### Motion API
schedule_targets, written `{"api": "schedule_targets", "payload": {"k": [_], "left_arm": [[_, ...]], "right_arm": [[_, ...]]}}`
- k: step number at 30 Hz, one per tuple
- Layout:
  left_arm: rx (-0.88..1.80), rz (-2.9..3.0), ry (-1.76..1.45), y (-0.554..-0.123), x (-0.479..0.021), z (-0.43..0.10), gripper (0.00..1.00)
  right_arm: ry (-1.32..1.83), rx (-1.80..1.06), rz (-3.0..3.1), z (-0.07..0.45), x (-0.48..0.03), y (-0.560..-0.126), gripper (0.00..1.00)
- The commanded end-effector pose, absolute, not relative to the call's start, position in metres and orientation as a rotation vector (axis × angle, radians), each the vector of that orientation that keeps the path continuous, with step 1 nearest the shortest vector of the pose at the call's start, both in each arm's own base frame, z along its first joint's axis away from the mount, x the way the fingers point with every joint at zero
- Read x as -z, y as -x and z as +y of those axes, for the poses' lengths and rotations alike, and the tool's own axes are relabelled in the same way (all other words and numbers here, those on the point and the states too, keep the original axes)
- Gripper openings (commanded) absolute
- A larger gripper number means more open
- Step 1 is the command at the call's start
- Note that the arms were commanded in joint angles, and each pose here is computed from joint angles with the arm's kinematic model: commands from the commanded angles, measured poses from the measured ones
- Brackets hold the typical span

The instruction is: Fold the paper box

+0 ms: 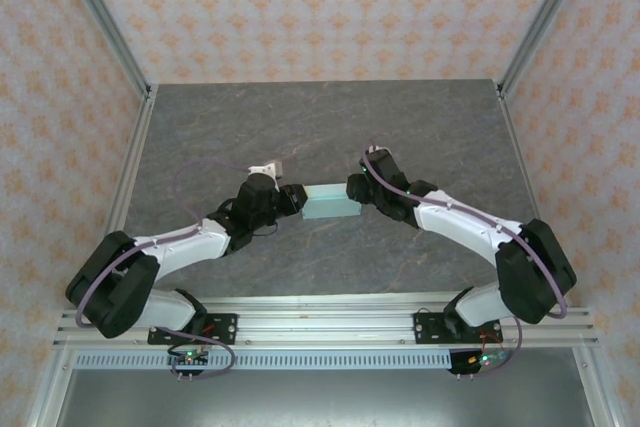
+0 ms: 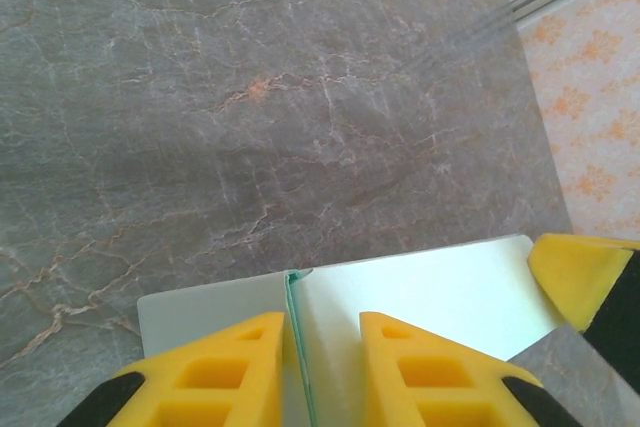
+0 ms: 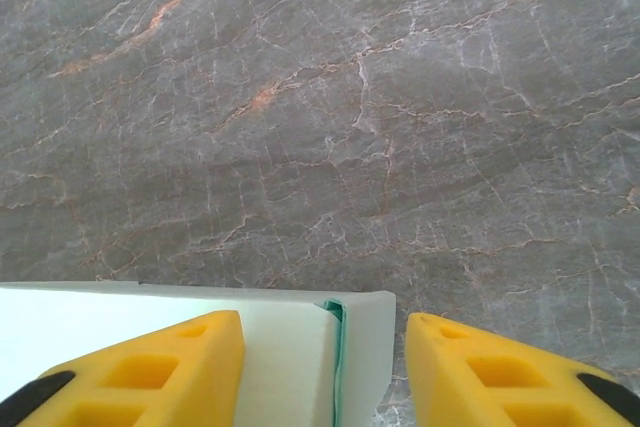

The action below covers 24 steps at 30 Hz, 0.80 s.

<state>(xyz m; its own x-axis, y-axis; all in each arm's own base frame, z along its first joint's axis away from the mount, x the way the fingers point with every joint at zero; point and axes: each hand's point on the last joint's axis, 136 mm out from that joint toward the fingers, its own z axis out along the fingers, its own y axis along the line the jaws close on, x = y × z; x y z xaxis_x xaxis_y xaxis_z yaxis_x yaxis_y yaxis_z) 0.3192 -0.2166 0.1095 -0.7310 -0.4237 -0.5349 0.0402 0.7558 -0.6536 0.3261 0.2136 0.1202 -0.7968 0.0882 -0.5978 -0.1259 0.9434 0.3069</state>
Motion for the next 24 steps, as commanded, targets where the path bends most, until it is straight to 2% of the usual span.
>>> {"api": "schedule_targets", "payload": {"k": [1, 13, 18, 24], "left_arm": [[0.526, 2.603, 0.301, -0.266, -0.027, -0.173, 0.26], [0.588, 2.626, 0.300, -0.265, -0.026, -0.183, 0.40], [0.647, 2.675, 0.306, -0.260, -0.016, -0.192, 0.40], [0.683, 2.732, 0.333, -0.245, 0.004, -0.192, 0.35]], "right_arm": [[0.070, -0.443, 2.664, 0.201, -0.084, -0.298, 0.46], [-0.081, -0.945, 2.767, 0.206, -0.066, -0.276, 0.38], [-0.131, -1.002, 2.794, 0.201, -0.053, -0.268, 0.32], [-0.168, -0.997, 2.848, 0.193, -0.028, -0.251, 0.27]]}}
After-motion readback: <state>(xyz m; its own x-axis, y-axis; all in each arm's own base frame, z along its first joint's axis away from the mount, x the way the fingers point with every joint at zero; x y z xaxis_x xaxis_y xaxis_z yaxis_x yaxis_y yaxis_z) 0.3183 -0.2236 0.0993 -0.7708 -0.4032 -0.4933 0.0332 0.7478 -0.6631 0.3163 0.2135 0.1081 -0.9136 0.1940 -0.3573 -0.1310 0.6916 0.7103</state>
